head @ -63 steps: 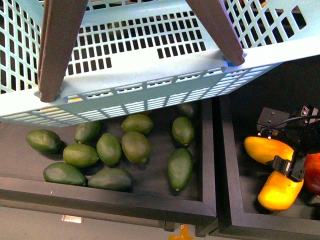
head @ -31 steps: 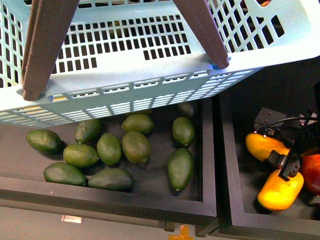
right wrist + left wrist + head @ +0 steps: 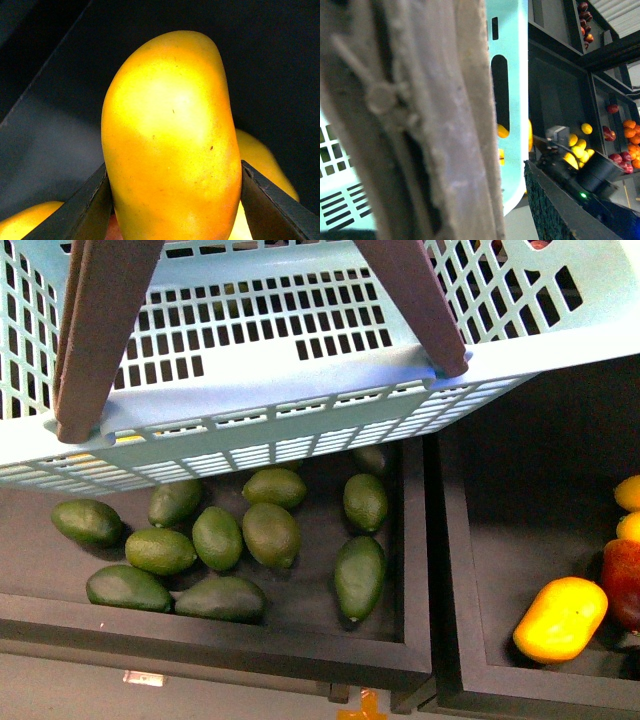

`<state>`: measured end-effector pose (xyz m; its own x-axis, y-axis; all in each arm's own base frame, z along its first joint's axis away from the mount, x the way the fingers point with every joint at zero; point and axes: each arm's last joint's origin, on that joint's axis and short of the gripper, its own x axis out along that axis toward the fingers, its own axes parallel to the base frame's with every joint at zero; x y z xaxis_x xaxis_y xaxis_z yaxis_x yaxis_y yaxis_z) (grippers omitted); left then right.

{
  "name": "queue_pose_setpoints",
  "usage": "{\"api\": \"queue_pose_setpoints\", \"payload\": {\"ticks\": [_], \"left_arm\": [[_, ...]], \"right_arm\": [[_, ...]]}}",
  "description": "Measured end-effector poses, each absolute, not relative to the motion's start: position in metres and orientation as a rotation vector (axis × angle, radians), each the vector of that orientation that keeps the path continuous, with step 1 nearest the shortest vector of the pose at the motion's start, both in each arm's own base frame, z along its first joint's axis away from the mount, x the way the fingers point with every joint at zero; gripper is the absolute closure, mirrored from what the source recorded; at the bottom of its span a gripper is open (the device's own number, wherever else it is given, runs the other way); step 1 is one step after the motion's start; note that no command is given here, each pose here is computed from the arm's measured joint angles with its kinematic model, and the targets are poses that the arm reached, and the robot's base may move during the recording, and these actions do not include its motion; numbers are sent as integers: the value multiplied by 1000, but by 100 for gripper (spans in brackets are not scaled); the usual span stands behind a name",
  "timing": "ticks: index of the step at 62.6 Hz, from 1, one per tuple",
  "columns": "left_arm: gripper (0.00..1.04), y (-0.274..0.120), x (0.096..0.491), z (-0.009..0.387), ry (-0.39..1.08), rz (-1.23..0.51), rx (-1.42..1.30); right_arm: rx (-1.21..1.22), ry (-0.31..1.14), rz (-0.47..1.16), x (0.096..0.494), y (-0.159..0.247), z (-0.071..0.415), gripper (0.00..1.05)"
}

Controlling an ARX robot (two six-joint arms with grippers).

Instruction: Pick lemon and mango into basket

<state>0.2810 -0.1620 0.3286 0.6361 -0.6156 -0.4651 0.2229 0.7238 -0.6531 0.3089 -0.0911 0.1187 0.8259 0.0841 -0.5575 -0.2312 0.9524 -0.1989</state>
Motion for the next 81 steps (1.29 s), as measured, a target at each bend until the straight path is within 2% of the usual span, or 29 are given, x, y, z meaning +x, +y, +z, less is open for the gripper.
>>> {"api": "queue_pose_setpoints", "payload": {"ticks": [23, 33, 41, 55, 71, 73, 81], "left_arm": [[76, -162, 281, 329, 734, -511, -588], [76, -162, 281, 329, 736, -513, -590], [76, -162, 281, 328, 735, -512, -589], [76, -162, 281, 329, 735, -512, -589], [76, -162, 281, 329, 734, -512, -588], [76, -162, 281, 329, 734, -511, -588], [76, -162, 281, 328, 735, -511, -588]], "right_arm": [[-72, 86, 204, 253, -37, 269, 43], [-5, -5, 281, 258, 6, 296, 43], [34, -8, 332, 276, 45, 297, 43], [56, 70, 390, 315, 110, 275, 43], [64, 129, 396, 335, 147, 263, 43], [62, 133, 400, 335, 149, 262, 41], [72, 143, 394, 330, 151, 262, 21]]}}
